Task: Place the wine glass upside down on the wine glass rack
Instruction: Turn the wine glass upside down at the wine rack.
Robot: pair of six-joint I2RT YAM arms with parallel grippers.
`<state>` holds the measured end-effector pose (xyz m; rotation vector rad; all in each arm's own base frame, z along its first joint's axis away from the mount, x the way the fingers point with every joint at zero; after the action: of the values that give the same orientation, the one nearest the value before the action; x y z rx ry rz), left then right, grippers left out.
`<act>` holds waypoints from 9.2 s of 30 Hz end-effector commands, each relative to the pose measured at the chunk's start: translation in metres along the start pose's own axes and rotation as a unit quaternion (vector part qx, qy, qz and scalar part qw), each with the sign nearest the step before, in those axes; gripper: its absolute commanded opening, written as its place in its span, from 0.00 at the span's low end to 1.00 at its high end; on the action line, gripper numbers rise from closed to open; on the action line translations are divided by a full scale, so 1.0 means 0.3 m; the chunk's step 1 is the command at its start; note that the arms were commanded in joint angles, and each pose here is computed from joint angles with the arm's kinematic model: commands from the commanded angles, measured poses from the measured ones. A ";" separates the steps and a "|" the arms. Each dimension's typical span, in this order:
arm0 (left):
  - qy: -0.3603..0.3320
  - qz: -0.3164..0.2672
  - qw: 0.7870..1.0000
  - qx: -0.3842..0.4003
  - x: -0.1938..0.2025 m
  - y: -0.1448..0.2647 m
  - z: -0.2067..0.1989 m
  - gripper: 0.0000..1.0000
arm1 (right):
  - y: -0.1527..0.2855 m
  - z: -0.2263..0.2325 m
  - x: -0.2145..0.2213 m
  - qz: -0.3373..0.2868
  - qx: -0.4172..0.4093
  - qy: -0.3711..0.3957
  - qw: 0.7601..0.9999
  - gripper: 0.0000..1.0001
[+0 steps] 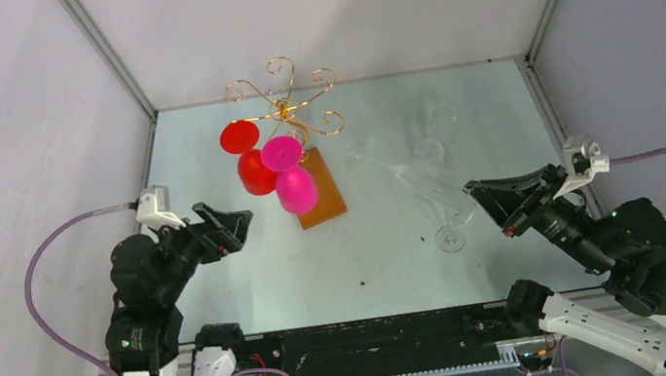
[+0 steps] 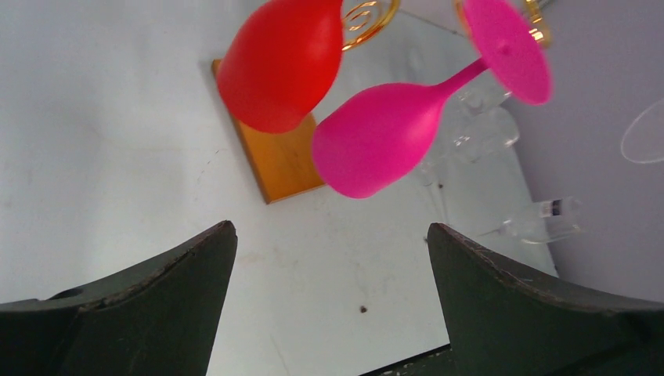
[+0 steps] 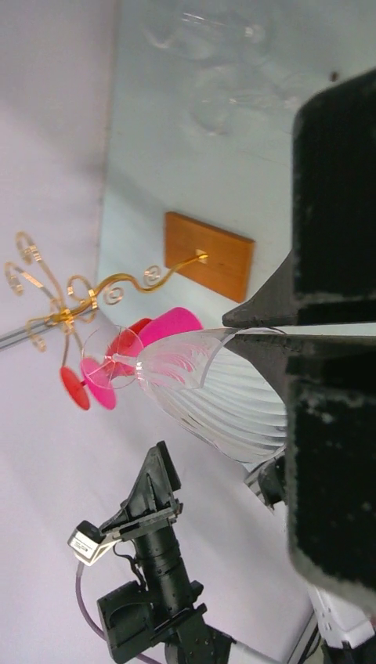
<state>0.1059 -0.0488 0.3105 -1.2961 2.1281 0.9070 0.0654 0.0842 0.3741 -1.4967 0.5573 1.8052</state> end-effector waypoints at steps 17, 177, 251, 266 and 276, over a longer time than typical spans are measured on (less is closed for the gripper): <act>0.036 -0.068 0.967 0.241 -0.195 0.213 -0.345 0.98 | -0.222 -0.008 -0.246 -0.133 0.029 0.340 0.930 0.00; -0.425 0.006 0.756 0.498 0.203 0.007 -0.083 0.00 | -0.162 0.356 0.306 0.138 -0.056 -0.115 0.982 0.86; -0.443 -0.115 0.743 0.488 0.320 -0.032 0.055 0.00 | -0.526 0.494 0.448 0.236 -0.229 -0.361 0.873 0.27; -0.436 -0.111 0.756 0.475 0.316 -0.039 0.058 0.32 | -0.511 0.482 0.443 0.242 -0.218 -0.353 0.877 0.00; -0.421 -0.132 0.780 0.444 0.299 -0.042 0.066 1.00 | -0.460 0.444 0.419 0.251 -0.190 -0.327 0.891 0.00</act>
<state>0.0947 -0.0996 0.2108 -0.3743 1.4291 0.2429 0.0740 0.3135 0.2879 -0.8371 0.2587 2.8318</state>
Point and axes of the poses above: each gripper's point midway between its finger pads, its own y axis back along the fingers, its own z axis along the line the jaws close on, x = y × z, the point moved 9 cm from there along y, back along the fingers, and after that the axes turned 12 degrees about y, right-handed, at the moved point
